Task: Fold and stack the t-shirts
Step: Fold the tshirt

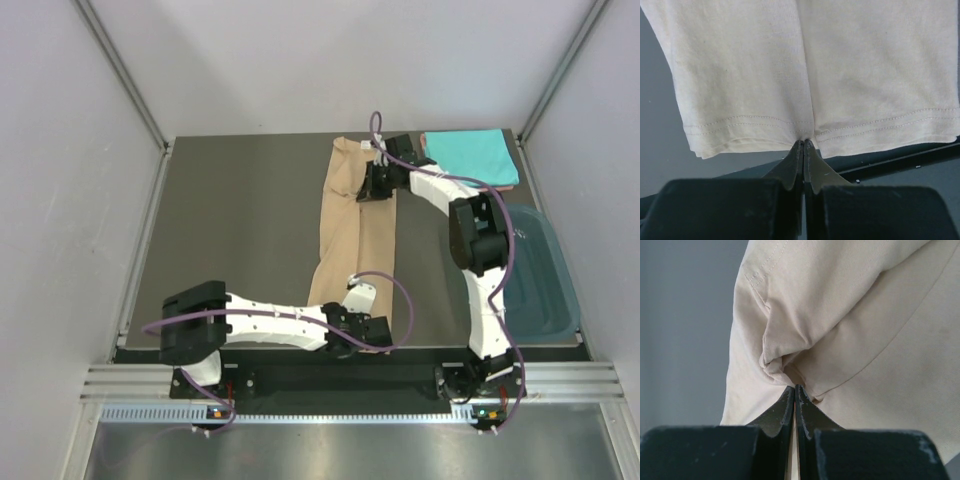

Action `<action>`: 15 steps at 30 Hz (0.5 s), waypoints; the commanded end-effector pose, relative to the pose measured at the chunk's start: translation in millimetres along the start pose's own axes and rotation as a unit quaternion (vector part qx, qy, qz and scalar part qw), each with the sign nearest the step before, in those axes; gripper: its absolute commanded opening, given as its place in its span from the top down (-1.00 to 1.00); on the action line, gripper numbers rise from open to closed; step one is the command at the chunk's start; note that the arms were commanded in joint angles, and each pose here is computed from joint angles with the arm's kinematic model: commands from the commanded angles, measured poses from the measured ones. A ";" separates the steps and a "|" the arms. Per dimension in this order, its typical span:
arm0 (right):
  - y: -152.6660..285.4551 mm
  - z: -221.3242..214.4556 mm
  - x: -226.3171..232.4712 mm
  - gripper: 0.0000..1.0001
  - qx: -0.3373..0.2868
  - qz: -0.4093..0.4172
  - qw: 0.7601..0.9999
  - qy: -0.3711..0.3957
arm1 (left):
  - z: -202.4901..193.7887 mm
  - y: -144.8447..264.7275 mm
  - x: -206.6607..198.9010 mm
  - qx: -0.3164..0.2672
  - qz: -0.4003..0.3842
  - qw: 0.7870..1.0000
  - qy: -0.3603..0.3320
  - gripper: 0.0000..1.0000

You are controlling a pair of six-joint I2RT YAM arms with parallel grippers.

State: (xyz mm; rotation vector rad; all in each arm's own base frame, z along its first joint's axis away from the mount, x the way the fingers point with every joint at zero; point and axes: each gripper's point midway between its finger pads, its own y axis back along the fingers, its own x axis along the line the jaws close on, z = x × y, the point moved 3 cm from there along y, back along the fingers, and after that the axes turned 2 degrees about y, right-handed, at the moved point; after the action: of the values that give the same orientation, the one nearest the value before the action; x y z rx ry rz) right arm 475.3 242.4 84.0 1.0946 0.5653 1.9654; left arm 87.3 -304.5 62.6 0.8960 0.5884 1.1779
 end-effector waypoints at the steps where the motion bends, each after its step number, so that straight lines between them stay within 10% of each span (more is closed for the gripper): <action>1: 8.2 15.7 -2.1 1.00 -0.030 0.005 1.000 -0.001 | 0.5 16.8 -5.5 0.009 -0.023 1.000 0.015 1.00; 15: 3.3 10.2 -11.5 1.00 -0.019 0.010 1.000 -0.004 | -18.6 10.0 -1.6 0.049 0.012 0.999 -0.002 1.00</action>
State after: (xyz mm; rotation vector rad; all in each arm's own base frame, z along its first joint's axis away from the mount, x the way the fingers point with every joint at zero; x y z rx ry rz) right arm 469.3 239.1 76.3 1.1345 0.5764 1.9542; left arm 74.9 -296.8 59.4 0.9587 0.6162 1.1845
